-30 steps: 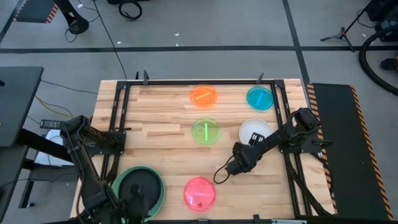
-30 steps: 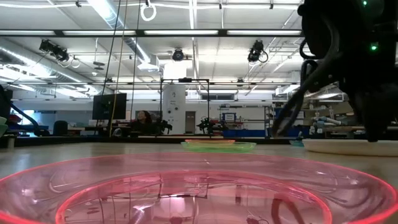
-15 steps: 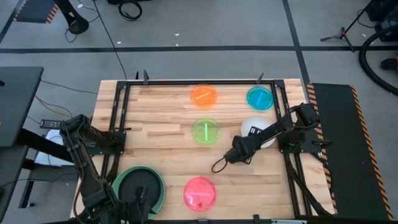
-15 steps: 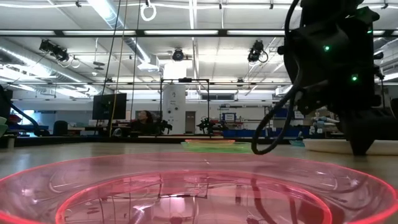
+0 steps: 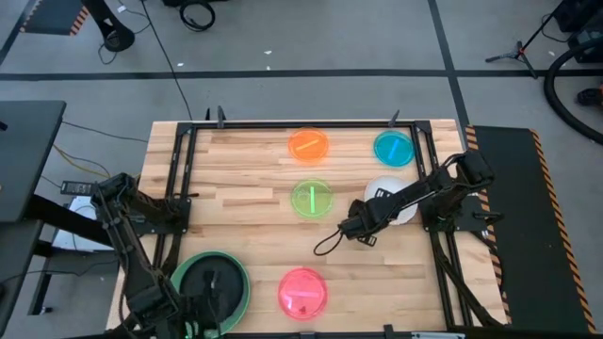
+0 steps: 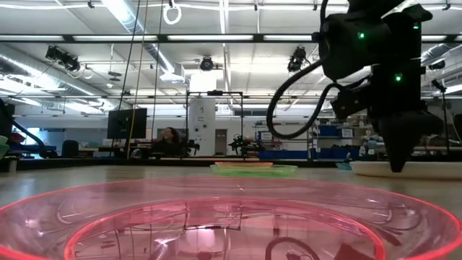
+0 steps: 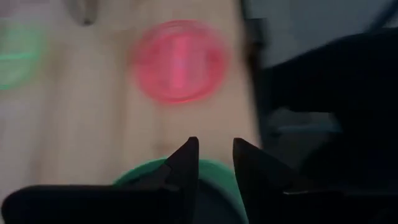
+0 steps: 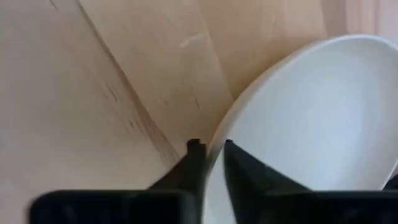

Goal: Stack plastic plates
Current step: Stack the white plate on top of the black plate

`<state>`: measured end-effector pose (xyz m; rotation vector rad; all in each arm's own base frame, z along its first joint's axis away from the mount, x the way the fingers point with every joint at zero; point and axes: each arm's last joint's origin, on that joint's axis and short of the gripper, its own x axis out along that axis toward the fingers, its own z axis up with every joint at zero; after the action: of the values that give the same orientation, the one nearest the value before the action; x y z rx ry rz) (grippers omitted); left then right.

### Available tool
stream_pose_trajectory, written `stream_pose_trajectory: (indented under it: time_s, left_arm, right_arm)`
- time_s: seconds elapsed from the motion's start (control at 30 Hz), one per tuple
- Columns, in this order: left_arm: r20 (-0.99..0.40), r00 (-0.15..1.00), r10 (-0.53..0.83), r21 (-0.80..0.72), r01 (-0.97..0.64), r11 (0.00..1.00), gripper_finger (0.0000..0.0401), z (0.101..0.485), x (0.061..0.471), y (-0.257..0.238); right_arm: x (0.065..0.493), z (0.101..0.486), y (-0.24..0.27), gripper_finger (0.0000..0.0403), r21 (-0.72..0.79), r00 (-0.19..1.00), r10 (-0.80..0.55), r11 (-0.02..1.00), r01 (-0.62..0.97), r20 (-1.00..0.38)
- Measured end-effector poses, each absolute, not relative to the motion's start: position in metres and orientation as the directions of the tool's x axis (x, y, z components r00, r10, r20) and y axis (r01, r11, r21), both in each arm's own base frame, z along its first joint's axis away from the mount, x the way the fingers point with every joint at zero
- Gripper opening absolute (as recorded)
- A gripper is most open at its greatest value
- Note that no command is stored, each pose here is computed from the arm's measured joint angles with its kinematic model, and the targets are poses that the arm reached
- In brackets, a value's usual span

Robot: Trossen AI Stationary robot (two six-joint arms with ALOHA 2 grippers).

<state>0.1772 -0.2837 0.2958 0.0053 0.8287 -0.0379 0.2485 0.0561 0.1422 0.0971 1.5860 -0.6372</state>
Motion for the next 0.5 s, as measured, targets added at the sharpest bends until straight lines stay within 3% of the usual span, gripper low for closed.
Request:
stream_pose_trajectory:
  time_s: [0.07, 0.2, 0.5]
  left_arm:
    - [-0.748, 0.660, 0.067, 0.050, -0.044, 0.998, 0.0107, 0.293, 0.179, -0.273]
    - [-0.763, 0.605, 0.227, 0.139, -0.190, 0.972, 0.0107, 0.289, 0.187, -0.249]
    - [-0.732, 0.577, 0.362, 0.252, -0.263, 0.931, 0.0108, 0.256, 0.229, -0.210]
  right_arm:
    - [0.247, 0.146, 0.055, 0.0014, -0.343, -0.132, -0.318, 0.840, 0.420, -0.939]
    - [0.246, 0.151, 0.055, 0.0016, -0.343, -0.116, -0.325, 0.842, 0.416, -0.939]
    - [0.241, 0.153, 0.066, 0.0006, -0.326, -0.117, -0.304, 0.868, 0.375, -0.945]
